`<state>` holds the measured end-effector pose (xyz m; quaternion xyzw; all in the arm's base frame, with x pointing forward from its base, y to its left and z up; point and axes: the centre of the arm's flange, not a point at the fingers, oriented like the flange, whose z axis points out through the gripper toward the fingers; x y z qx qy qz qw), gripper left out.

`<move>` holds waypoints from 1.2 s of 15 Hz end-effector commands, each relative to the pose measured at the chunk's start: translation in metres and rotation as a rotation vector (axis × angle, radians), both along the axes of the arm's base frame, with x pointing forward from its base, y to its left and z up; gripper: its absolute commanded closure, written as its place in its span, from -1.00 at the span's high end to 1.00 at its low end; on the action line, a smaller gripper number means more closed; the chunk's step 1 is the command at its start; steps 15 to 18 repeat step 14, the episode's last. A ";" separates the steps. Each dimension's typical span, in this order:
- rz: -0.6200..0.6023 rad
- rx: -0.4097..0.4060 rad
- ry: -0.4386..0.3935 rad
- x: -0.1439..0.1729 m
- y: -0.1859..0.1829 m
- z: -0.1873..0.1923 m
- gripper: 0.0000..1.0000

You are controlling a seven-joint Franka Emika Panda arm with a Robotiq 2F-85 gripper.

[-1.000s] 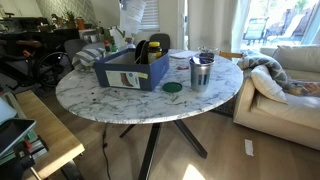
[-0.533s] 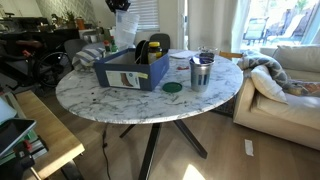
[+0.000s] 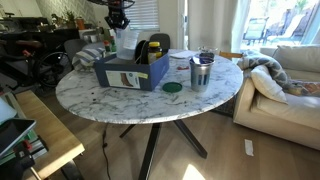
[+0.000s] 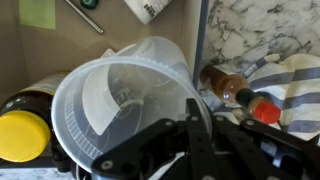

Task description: Put the transparent cup in the box

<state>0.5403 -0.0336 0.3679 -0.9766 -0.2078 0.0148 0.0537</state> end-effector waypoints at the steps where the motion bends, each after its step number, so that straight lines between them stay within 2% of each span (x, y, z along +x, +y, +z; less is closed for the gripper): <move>1: 0.066 0.027 0.019 -0.008 0.004 -0.016 -0.39; 6: 0.089 -0.005 -0.004 -0.006 -0.002 -0.004 0.34; 10: 0.080 0.000 -0.086 -0.011 -0.013 0.040 0.91; 11: 0.064 -0.028 -0.119 -0.014 -0.017 0.053 0.98; 13: 0.025 -0.113 -0.174 -0.018 -0.025 0.077 1.00; 14: 0.052 -0.053 -0.131 -0.005 -0.019 0.059 0.99; 18: 0.052 -0.053 -0.131 -0.005 -0.019 0.059 0.99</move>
